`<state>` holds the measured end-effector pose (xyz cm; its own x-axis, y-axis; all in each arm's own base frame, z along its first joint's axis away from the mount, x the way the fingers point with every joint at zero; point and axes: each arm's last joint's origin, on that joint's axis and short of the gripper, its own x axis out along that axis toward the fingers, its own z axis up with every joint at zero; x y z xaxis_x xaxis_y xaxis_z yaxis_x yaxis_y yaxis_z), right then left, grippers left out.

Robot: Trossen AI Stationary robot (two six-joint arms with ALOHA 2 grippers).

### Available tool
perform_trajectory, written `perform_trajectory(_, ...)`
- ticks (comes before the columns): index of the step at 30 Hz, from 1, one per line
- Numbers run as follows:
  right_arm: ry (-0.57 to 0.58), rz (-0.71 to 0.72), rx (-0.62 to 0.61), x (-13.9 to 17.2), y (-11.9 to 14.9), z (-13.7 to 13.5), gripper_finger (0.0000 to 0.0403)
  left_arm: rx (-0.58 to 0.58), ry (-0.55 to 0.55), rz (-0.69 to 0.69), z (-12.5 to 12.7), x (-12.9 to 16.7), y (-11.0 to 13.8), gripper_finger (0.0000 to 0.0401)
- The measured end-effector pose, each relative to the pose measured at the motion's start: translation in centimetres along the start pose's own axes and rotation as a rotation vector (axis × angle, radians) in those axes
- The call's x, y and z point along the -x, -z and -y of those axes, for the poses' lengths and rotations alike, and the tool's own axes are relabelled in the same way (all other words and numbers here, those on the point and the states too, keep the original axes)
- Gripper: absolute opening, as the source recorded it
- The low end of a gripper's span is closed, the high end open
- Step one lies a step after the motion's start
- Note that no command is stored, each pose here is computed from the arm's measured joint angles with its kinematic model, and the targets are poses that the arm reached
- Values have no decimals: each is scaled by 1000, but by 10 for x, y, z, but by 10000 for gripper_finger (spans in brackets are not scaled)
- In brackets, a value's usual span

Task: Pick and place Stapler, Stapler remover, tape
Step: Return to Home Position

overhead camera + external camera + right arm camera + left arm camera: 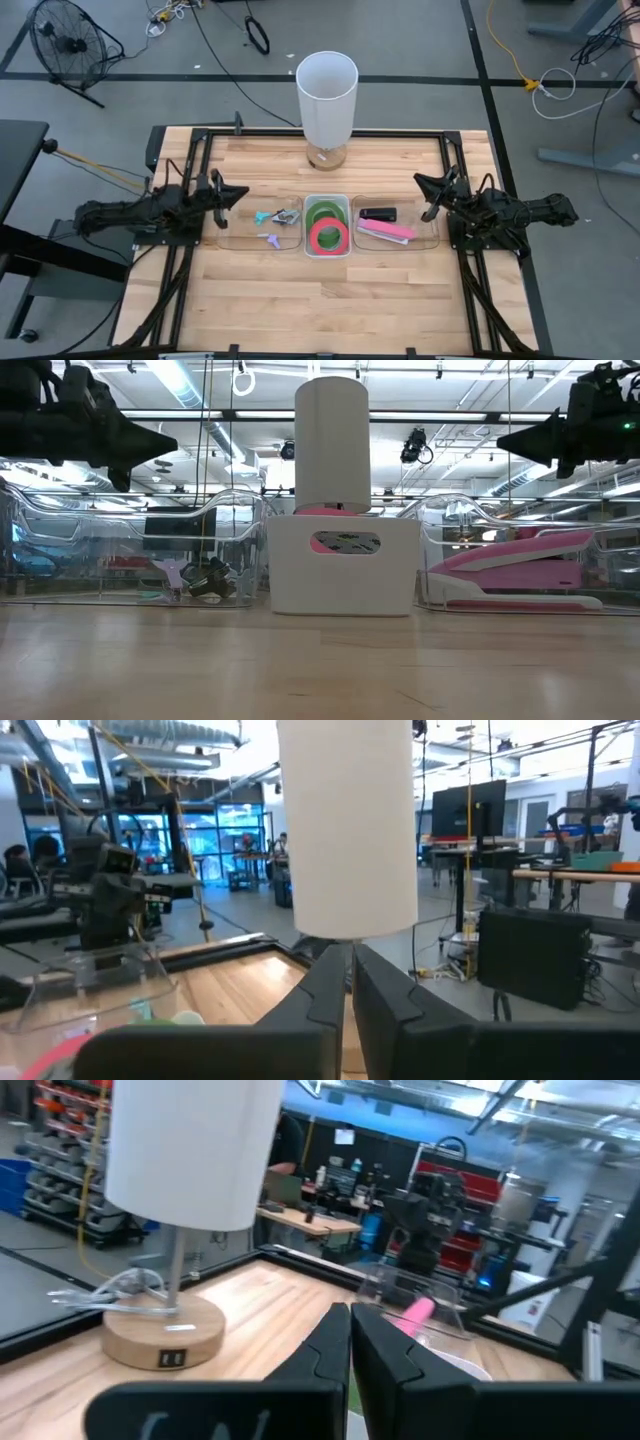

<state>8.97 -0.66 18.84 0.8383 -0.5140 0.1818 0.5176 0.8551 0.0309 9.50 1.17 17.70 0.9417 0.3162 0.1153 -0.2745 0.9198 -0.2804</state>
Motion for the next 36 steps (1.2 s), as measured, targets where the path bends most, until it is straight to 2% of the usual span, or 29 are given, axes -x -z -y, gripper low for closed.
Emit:
perform_trajectory(13, -12, -9, 11, 0, 1, -1, 26, -10, -80, 24, -8, -1, -2, 16)
perform_trajectory(14, -54, -9, 14, 0, 1, -2, 26, -11, -86, 25, -8, -1, -2, 16)
perform_trajectory(19, -401, -34, 48, 2, 7, -12, 26, -12, -96, 29, -9, -1, -3, 16)
perform_trajectory(22, -535, -66, 61, 4, 11, -16, 26, -12, -95, 28, -9, -1, -2, 16)
perform_trajectory(27, -588, -127, 67, 6, 18, -17, 26, -12, -93, 28, -9, -1, -2, 16)
perform_trajectory(32, -582, -163, -69, 6, 17, -17, 26, -12, -93, 28, -9, -1, -2, 16)
perform_trajectory(36, -580, -174, -106, 6, 17, -17, 26, -12, -93, 28, -9, -1, -2, 16)
